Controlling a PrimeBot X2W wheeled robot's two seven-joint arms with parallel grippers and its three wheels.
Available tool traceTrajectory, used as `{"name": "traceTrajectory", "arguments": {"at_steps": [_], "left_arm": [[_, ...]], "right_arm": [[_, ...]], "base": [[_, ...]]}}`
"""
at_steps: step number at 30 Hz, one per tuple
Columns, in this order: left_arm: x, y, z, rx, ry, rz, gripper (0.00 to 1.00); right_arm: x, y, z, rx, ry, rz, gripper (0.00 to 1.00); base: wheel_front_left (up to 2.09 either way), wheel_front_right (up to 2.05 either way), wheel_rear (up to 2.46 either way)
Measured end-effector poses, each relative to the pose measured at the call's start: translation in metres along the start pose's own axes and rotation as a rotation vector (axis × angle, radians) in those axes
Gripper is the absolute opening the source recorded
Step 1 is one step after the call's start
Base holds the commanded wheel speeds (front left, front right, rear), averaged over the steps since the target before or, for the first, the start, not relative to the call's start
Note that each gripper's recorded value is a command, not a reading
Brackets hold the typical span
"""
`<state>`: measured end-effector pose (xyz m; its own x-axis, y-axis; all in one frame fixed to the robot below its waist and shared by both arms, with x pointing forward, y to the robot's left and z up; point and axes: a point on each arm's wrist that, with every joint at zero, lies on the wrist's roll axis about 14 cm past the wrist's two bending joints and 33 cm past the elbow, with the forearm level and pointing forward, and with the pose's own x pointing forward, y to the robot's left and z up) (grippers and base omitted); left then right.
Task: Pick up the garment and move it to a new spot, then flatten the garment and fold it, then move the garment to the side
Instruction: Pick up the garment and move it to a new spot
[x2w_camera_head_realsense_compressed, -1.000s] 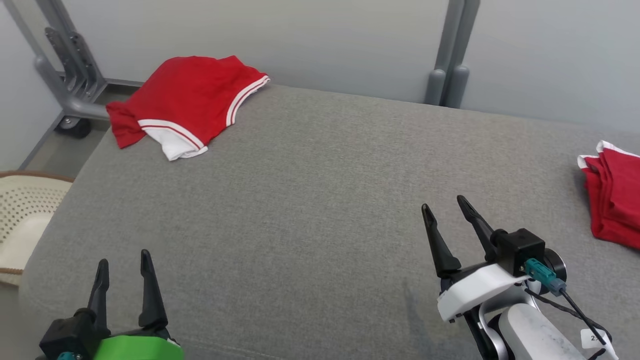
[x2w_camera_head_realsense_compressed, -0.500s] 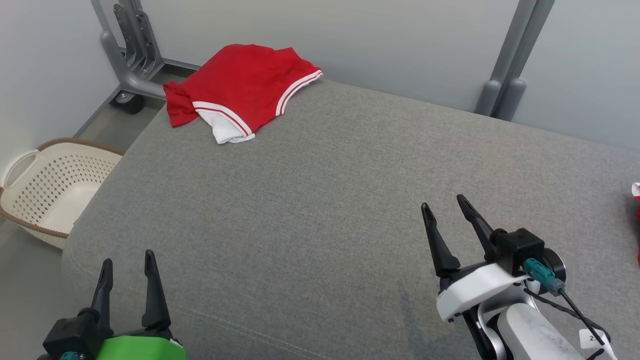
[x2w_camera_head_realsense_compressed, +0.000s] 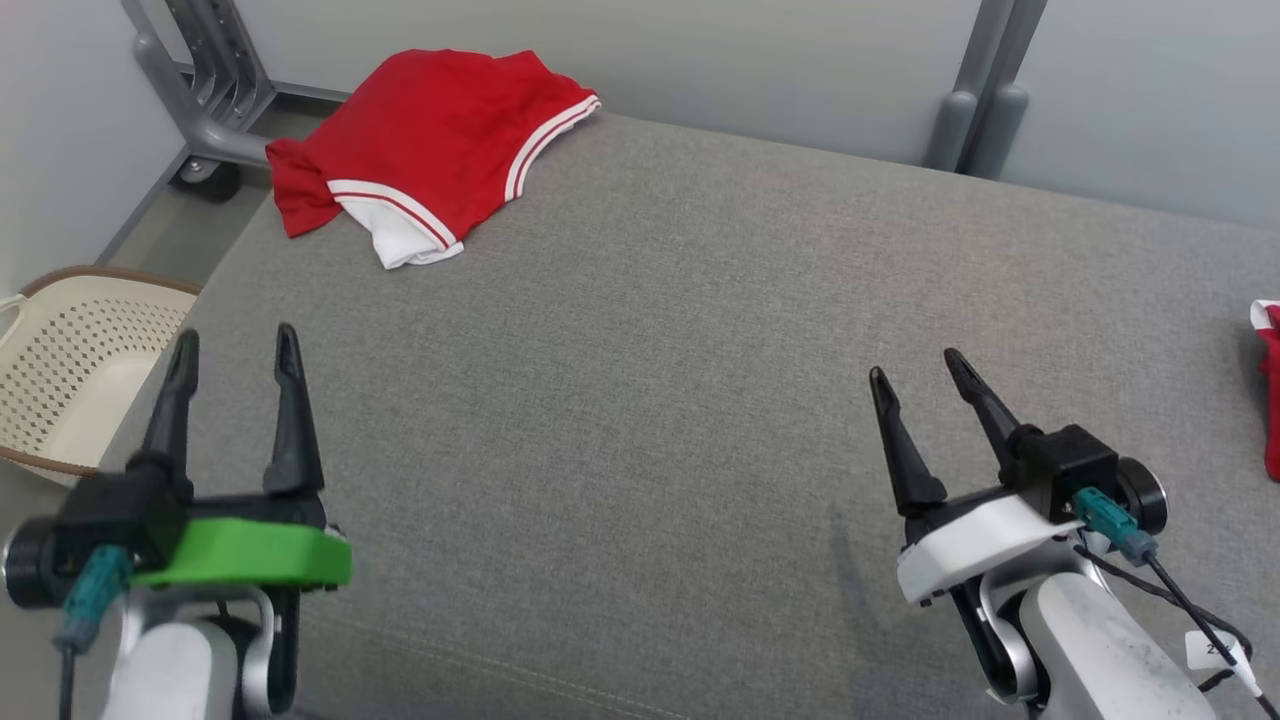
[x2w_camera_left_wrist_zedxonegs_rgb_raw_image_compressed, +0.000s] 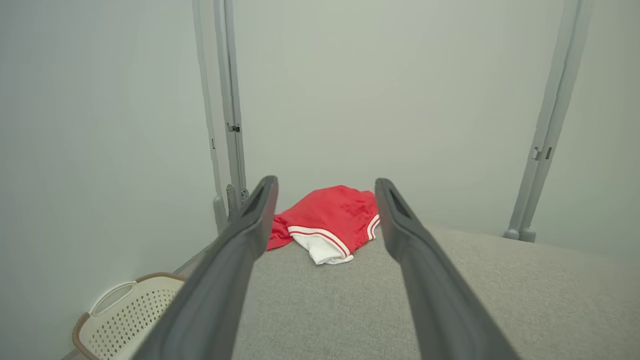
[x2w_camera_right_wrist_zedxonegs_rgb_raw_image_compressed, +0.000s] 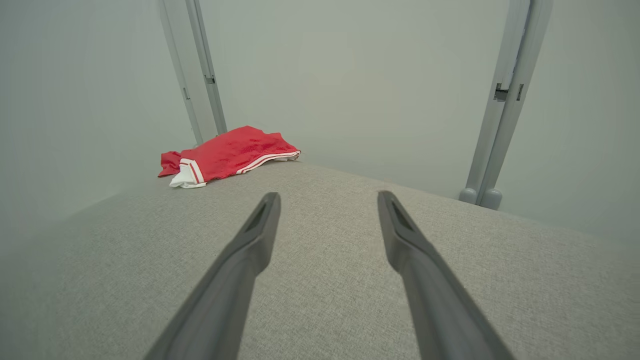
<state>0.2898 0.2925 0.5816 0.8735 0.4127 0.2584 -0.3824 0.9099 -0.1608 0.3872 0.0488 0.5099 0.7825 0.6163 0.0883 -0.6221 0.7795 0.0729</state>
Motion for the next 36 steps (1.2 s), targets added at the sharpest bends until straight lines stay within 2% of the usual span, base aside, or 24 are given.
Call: {"name": "traceTrajectory", "arguments": {"at_steps": [6, 9, 16, 26, 29, 36], "left_arm": [[0.052, -0.015, 0.003, 0.019, 0.058, -0.069, 1.0], [0.081, -0.009, 0.001, -0.004, 0.11, -0.047, 1.0], [0.145, 0.009, 0.007, 0.057, 0.174, 0.003, 1.0], [0.199, 0.009, -0.051, 0.043, 0.364, 0.046, 1.0], [0.211, 0.001, -0.088, 0.018, 0.452, 0.054, 1.0], [0.217, -0.008, -0.155, 0.039, 0.586, 0.065, 1.0]], "right_arm": [[0.009, -0.015, 0.003, -0.008, -0.014, -0.026, 1.0], [0.01, -0.026, 0.0, -0.028, -0.002, -0.037, 1.0], [0.013, -0.055, 0.003, -0.06, -0.012, -0.089, 1.0], [0.007, -0.123, 0.007, -0.129, -0.028, -0.226, 1.0], [0.002, -0.144, 0.005, -0.154, -0.025, -0.266, 1.0], [-0.009, -0.181, -0.007, -0.192, 0.007, -0.341, 1.0]], "base": [[0.0, 0.0, 0.0], [0.0, 0.0, 0.0], [0.0, 0.0, 0.0], [0.0, 0.0, 0.0], [0.0, 0.0, 0.0], [0.0, 0.0, 0.0]]}}
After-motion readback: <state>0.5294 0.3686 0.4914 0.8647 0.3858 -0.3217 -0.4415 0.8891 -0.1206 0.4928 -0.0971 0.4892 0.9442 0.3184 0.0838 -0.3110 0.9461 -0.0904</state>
